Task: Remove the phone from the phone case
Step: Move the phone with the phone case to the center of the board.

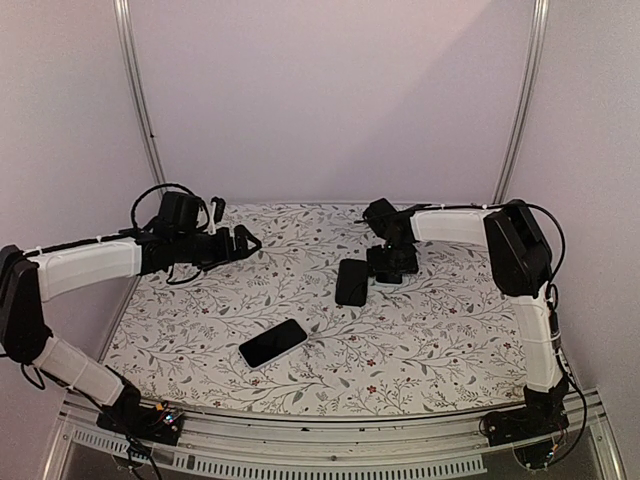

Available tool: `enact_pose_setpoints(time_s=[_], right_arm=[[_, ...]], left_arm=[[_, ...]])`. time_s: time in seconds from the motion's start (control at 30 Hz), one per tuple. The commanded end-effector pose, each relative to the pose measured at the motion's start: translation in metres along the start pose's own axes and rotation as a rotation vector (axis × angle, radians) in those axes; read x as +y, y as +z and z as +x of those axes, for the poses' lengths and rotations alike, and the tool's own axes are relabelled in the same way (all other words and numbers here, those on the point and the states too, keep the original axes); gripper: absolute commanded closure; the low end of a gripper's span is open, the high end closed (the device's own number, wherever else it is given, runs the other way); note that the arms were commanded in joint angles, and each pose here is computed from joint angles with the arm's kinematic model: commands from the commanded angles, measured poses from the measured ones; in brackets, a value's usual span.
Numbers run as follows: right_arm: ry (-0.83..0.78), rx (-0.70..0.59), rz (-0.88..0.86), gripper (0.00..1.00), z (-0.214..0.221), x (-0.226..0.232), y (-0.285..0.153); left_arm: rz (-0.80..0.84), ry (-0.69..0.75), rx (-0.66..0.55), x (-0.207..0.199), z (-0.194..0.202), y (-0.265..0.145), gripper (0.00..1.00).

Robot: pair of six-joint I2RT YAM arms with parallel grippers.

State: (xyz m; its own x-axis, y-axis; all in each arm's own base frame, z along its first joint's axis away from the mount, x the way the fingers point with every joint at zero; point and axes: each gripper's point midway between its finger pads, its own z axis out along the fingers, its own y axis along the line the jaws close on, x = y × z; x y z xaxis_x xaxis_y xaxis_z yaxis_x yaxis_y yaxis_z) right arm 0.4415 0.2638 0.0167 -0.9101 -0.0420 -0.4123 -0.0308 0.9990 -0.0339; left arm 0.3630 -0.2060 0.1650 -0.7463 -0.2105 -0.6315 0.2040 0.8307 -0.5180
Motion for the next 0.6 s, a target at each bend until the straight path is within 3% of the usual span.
enact_pose_setpoints(time_s=[0.0,0.23,0.57], right_arm=[[-0.077,0.093,0.05,0.4,0.034,-0.009,0.017],[-0.096,-0.008,0.028,0.66,0.007,-0.008,-0.01],[-0.117,-0.16,-0.08,0.81,-0.026,0.005,-0.054]], left_arm=[[0.095,-0.075,0.0,-0.006,-0.007,0.001,0.01],[0.183,-0.159,0.006,-0.009,-0.01,0.008,0.01],[0.243,-0.243,0.031,-0.014,-0.008,0.016,0.01]])
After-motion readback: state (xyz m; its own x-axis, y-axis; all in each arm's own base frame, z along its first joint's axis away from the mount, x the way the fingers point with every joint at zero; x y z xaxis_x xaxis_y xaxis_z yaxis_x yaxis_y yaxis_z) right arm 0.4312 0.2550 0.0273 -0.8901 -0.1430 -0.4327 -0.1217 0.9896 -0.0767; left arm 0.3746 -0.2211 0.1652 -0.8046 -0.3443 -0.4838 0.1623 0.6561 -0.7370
